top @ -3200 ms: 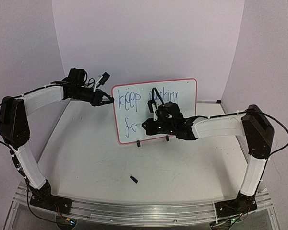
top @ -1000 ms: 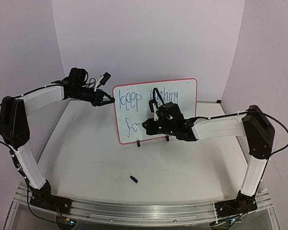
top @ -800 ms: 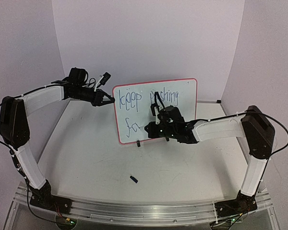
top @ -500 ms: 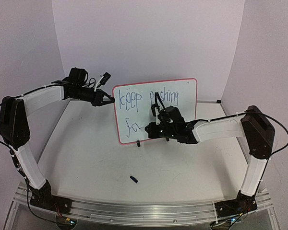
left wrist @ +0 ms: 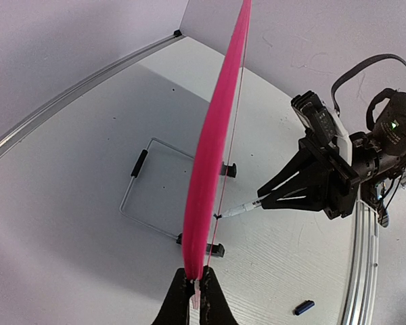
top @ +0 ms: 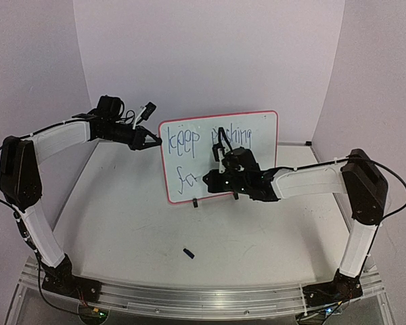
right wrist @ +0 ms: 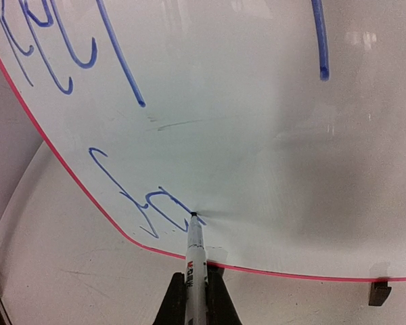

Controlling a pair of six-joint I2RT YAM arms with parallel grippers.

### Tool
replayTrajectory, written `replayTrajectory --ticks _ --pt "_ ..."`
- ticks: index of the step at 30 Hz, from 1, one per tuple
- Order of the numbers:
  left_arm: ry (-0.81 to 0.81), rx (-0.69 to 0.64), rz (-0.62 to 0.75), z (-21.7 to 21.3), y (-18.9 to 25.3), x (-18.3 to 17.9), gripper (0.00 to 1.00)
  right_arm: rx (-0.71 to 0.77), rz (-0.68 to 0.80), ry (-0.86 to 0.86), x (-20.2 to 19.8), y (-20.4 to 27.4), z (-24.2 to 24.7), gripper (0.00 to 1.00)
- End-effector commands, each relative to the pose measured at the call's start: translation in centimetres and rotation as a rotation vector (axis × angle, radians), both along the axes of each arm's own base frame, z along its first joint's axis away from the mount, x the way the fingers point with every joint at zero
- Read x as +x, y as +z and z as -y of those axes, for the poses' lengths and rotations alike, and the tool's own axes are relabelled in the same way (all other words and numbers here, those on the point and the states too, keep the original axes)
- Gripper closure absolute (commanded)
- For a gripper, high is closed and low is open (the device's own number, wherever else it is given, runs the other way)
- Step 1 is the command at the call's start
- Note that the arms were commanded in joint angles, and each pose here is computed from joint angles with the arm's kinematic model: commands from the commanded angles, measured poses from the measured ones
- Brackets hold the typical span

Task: Write a sentence on the whiteboard
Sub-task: Write a sentence on the whiteboard stand.

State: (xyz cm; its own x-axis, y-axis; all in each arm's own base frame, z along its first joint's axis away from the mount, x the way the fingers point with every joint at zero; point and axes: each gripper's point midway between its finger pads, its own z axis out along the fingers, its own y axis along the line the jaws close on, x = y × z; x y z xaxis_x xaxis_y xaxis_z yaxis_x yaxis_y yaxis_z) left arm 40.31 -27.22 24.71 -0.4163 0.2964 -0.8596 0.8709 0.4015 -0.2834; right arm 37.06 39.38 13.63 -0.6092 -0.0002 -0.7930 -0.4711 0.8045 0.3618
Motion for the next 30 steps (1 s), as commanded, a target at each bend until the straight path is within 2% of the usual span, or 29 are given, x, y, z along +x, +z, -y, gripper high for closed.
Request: replayTrajectory --ticks 1,20,30 --pt "-0.017 0.035 -0.022 0.3 0.0 -1.4 1.00 0.103 0.119 -0.061 1.3 6.4 0.4 1.00" --pt "-0.018 0.033 -0.019 0.3 0.1 -1.4 1.00 0.062 0.052 -0.139 0.7 2.7 2.5 1.00" --pt "-0.018 0.032 -0.017 0.3 0.2 -1.5 1.00 0.115 0.135 0.057 -1.4 6.7 0.7 1.00"
